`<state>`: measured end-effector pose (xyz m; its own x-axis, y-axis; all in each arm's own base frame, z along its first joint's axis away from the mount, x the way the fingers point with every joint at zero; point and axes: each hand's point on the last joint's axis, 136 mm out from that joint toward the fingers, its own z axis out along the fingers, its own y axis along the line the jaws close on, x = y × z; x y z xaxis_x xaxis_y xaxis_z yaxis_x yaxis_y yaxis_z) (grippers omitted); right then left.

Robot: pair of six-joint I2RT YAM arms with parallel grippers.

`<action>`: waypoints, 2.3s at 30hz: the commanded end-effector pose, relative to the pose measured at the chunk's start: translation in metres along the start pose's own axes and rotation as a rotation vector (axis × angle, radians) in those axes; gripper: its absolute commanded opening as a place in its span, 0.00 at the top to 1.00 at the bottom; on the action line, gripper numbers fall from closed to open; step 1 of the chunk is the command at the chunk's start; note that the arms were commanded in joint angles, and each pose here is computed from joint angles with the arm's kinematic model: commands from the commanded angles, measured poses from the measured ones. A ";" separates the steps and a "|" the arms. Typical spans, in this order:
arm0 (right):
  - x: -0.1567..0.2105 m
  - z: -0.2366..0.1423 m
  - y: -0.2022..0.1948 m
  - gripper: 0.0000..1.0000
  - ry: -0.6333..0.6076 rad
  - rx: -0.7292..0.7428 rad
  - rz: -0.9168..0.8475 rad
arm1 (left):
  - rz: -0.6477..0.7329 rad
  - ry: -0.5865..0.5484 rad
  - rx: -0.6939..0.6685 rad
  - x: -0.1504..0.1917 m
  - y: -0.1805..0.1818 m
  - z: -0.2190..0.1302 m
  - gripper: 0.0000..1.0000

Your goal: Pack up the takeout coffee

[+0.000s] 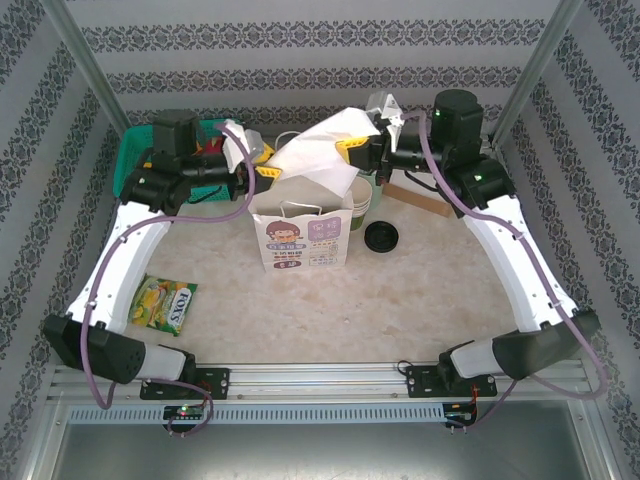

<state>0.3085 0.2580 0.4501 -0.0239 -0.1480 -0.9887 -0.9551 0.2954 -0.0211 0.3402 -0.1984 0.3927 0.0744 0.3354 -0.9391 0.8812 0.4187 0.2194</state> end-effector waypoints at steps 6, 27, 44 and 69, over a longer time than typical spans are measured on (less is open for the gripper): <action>0.025 0.025 -0.006 1.00 0.118 0.005 0.004 | -0.442 -0.197 -0.742 -0.008 0.092 -0.074 0.00; 0.099 0.120 0.003 1.00 0.503 0.029 -0.013 | -1.370 0.083 -1.270 0.195 0.039 -0.123 0.00; 0.124 0.151 0.012 1.00 0.572 0.162 0.285 | -1.608 0.215 -1.182 0.248 0.016 -0.081 0.00; 0.108 0.141 0.015 0.37 0.501 0.195 0.207 | -1.645 0.245 -1.033 0.257 0.017 -0.044 0.00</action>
<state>0.3345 0.3873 0.2898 -0.4181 -0.5454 -0.7265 -0.8554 0.5055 0.1128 0.3442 -0.0640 0.1639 -0.5243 -0.7864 -0.3267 -0.5816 0.6110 -0.5371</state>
